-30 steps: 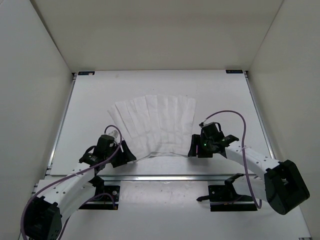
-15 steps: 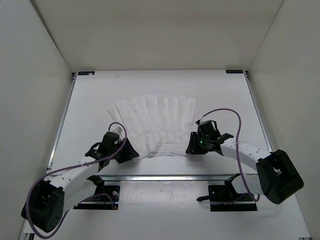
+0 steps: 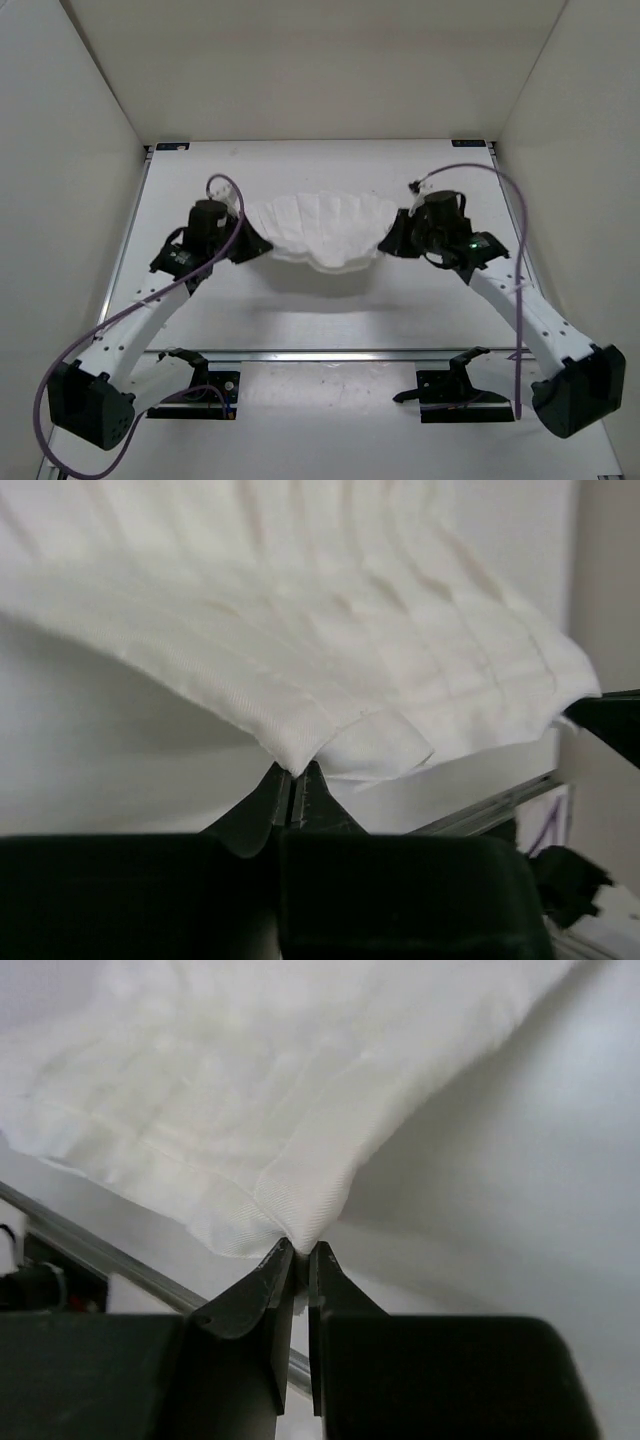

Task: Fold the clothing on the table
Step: Fold the skirt

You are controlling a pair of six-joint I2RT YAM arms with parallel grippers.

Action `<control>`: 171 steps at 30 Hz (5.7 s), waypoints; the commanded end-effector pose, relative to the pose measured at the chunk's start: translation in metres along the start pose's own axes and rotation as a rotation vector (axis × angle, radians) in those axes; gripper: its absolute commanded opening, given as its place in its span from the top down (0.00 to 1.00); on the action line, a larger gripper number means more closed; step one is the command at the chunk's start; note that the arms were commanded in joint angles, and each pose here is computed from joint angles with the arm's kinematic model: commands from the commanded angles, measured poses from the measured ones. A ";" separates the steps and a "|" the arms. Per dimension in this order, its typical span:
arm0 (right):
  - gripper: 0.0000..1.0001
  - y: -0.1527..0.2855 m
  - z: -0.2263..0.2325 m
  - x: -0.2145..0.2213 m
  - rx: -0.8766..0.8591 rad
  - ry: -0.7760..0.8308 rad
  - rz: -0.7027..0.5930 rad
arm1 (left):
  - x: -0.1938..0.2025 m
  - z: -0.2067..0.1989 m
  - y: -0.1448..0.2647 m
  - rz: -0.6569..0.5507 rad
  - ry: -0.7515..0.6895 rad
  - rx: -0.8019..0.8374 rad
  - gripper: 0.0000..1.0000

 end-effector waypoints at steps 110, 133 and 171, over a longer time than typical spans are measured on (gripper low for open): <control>1.00 0.102 0.022 -0.147 -0.033 0.065 -0.359 | -0.157 -0.061 0.064 -0.257 -0.105 0.143 1.00; 1.00 0.054 -0.049 0.076 0.150 -0.227 0.144 | 0.073 0.045 0.029 0.139 0.084 0.010 1.00; 0.39 -0.017 -0.080 -0.101 0.248 -0.218 -0.035 | -0.103 0.027 -0.063 -0.025 0.178 0.134 0.30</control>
Point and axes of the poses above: each gripper's point midway between its finger pads, its own y axis back along the fingers, its own z axis along the line the jaws close on, x = y × z, the point moved 9 cm from there along y, back along the fingers, and after that the axes turned 2 degrees about -y, right-handed, at the moved point
